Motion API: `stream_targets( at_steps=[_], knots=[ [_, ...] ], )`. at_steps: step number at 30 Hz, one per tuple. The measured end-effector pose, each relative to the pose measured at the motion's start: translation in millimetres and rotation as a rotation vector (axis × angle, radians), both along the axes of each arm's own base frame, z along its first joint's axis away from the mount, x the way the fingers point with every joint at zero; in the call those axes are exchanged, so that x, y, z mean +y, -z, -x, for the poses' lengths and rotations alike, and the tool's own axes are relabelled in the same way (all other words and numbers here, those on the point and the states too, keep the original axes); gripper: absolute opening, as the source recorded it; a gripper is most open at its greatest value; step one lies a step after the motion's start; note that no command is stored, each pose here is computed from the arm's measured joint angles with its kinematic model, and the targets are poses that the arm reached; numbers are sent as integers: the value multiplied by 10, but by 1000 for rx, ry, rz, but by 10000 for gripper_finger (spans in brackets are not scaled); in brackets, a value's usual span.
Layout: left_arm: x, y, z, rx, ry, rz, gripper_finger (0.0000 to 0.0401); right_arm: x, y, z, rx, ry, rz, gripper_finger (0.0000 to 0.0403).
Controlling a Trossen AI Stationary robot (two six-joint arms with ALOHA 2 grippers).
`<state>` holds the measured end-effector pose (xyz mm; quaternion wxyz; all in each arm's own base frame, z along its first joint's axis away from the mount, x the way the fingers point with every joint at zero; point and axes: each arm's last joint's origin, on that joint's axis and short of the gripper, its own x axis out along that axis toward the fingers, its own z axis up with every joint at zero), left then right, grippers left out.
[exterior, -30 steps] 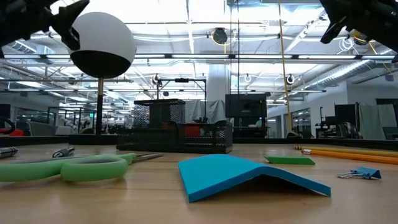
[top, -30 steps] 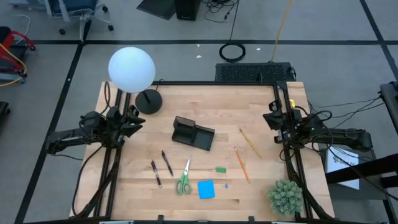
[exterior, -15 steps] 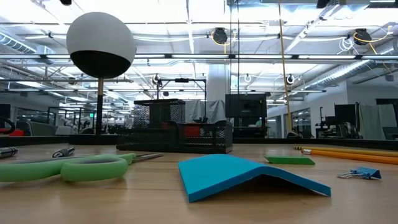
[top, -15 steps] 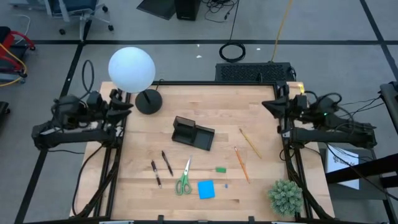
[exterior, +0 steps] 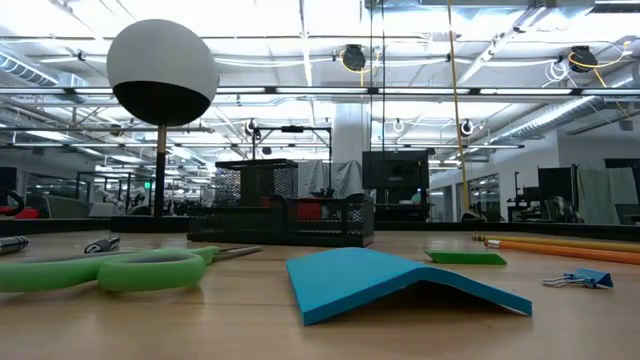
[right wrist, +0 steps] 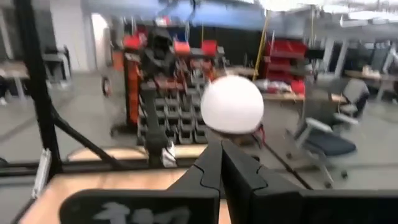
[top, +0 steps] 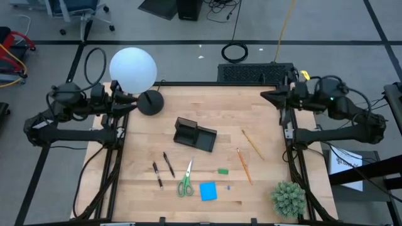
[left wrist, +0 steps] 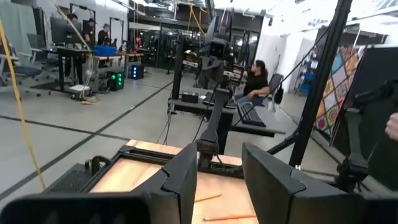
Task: Pick and place office supplies into organizer
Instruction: Put the yellow pencil into the black desk organizer
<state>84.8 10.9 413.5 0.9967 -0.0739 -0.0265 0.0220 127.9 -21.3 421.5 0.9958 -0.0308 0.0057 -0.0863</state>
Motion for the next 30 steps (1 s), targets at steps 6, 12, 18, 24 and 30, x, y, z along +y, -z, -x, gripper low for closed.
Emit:
stream_targets(
  at_steps=[6, 12, 18, 24, 30],
  knots=[
    [10, -34, -43, 54, -10, -13, 127, -8, -190, -221, 189, 87, 7, 0],
    [28, 4, -45, 96, -68, -15, 127, -11, -240, -431, 380, 228, 1, 0],
    [37, 41, -41, 137, -103, -29, 127, -23, -102, -604, 530, 268, -80, 0],
    [38, 41, -41, 139, -106, -55, 127, -79, 85, -716, 673, 374, -128, 0],
    [50, 39, -39, 140, -146, -63, 127, -157, 192, -731, 744, 469, -222, 0]
  ],
)
